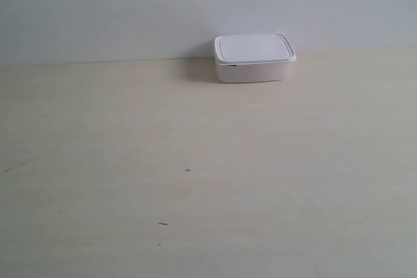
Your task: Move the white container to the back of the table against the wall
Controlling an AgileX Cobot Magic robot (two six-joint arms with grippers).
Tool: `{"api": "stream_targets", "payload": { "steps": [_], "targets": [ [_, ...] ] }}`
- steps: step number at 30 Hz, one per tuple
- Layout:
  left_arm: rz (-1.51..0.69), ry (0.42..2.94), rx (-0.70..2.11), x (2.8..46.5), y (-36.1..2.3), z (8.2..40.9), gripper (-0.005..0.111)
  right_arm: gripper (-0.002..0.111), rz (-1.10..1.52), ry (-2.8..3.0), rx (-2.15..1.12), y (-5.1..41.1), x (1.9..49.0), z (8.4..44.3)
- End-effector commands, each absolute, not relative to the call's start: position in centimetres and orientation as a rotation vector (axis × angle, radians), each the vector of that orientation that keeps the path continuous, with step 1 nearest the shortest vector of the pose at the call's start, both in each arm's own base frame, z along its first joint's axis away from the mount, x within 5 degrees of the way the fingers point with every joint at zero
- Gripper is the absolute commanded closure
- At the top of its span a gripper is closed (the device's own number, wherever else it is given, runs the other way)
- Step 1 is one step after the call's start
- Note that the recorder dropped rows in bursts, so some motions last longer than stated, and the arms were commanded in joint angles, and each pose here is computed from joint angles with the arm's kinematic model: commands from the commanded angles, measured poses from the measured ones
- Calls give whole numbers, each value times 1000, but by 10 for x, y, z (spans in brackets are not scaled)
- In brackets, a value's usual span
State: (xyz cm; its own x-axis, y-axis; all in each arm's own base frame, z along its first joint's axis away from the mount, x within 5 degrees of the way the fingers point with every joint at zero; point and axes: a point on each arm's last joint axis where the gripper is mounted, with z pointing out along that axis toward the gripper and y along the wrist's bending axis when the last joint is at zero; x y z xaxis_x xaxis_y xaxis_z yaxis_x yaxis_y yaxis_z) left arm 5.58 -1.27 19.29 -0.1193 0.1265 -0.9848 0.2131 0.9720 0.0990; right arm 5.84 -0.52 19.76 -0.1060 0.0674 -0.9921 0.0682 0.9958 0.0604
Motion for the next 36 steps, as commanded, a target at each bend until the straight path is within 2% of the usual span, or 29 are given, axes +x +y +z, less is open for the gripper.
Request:
{"api": "stream_targets", "payload": {
  "steps": [1, 36],
  "targets": [
    [-75, 1677, 254, 54, -12, 194, 107, 108, -34, 1770, 125, -8, 57, 188],
    [-82, 1719, 265, 54, -13, 190, 107, 108, -33, 1770, 126, -8, 57, 188]
  ]
}}
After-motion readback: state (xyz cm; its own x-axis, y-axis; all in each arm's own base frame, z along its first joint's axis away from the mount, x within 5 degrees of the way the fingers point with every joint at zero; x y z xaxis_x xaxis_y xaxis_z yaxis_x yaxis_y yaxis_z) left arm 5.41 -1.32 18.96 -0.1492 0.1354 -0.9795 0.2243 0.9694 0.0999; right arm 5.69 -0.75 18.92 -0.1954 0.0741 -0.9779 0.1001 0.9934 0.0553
